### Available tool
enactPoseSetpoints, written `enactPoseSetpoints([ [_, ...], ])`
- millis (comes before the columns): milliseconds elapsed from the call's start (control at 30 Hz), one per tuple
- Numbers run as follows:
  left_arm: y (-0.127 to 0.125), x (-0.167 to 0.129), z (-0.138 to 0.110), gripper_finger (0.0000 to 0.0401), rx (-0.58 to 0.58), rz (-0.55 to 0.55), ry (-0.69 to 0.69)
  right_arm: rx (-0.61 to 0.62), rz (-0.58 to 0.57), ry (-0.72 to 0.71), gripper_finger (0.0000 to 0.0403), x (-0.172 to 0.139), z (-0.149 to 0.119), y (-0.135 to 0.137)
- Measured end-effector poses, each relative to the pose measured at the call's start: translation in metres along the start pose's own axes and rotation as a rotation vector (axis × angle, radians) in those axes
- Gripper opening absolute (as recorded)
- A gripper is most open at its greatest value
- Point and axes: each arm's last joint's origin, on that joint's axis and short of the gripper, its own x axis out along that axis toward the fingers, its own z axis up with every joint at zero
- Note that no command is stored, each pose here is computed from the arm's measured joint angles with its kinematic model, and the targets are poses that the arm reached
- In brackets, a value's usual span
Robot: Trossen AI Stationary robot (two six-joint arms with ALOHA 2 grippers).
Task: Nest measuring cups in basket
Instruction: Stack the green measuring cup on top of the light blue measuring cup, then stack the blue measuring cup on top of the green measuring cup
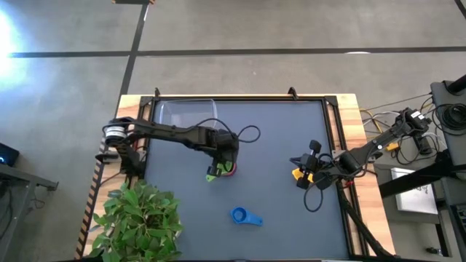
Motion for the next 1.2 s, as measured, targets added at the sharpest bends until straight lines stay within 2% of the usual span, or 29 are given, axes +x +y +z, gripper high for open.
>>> enactPoseSetpoints([
  [333,0.001,0.002,0.0,0.0038,0.009,0.035,0.018,0.0,0.0,0.0,0.0009,0.0,0.0,0.0],
  [700,0.009,-0.014,0.013,0.0125,-0.027,0.092,0.002,0.007,0.0,0.001,0.0009,0.0,0.0,0.0],
  [900,0.012,-0.031,0.029,0.015,-0.209,0.109,-0.082,0.008,0.0,0.004,0.0009,0.0,-0.001,0.0],
  [1100,-0.007,-0.038,0.045,0.0151,-0.452,0.061,-0.172,0.008,0.0,0.004,0.0009,0.0,-0.001,0.0],
  [1200,-0.019,-0.034,0.044,0.0151,-0.578,0.034,-0.156,0.008,0.0,0.004,0.0009,0.0,-0.001,0.0],
])
